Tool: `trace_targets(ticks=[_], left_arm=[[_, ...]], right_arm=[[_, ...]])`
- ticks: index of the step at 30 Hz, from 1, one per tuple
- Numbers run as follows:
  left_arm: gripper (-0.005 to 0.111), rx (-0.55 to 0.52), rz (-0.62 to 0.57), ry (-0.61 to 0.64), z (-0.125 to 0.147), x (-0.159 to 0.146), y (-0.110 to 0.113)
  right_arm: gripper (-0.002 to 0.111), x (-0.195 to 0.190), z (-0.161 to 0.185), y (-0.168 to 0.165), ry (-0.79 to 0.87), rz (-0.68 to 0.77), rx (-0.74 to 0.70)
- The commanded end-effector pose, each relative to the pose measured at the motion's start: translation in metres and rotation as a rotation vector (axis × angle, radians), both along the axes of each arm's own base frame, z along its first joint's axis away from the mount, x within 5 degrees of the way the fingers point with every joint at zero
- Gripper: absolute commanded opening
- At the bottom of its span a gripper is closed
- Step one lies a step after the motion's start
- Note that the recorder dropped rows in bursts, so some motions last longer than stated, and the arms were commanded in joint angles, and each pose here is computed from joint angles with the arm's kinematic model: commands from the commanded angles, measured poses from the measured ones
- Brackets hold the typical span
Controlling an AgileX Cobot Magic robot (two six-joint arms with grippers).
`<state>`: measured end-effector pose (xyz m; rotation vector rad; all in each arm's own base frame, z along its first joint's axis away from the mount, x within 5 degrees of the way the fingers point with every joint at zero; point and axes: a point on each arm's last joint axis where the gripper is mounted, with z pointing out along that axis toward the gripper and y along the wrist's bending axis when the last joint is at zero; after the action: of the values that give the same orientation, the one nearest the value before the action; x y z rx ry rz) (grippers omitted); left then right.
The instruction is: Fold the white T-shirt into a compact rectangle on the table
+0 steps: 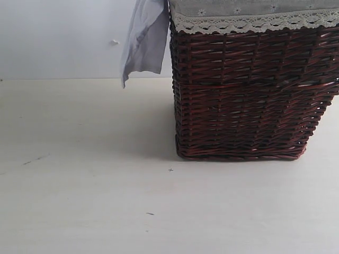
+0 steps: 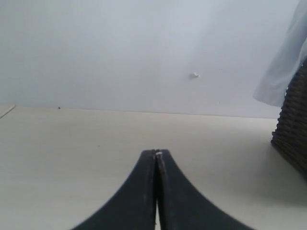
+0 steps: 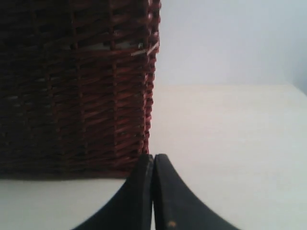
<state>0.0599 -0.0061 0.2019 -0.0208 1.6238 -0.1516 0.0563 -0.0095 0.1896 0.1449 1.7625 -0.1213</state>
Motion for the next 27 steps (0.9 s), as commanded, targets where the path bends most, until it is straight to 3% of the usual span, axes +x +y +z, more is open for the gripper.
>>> trace_targets(ticks=[1, 4, 6, 9, 21, 27], left_arm=[[0.000, -0.145, 0.011, -0.042, 0.005, 0.000, 0.001], [0.000, -0.406, 0.017, -0.035, 0.006, 0.000, 0.001], [0.000, -0.526, 0.019, -0.027, 0.007, 0.000, 0.001], [0.000, -0.591, 0.014, 0.002, 0.005, 0.000, 0.000], [0.000, -0.693, 0.011, 0.019, 0.006, 0.000, -0.001], [0.000, -0.565, -0.037, -0.032, 0.055, 0.000, -0.004]], right_arm=[[0.000, 0.001, 0.017, 0.000, -0.205, 0.001, -0.025], [0.000, 0.001, 0.029, 0.000, -0.358, -0.010, 0.121], [0.000, -0.001, 0.034, -0.002, -0.439, -0.018, 0.243], [0.000, -0.002, 0.039, -0.004, -0.521, -0.029, 0.385], [0.000, -0.002, 0.040, -0.004, -0.555, -0.022, 0.522], [0.000, -0.003, 0.067, -0.001, -0.547, 0.004, 0.424]])
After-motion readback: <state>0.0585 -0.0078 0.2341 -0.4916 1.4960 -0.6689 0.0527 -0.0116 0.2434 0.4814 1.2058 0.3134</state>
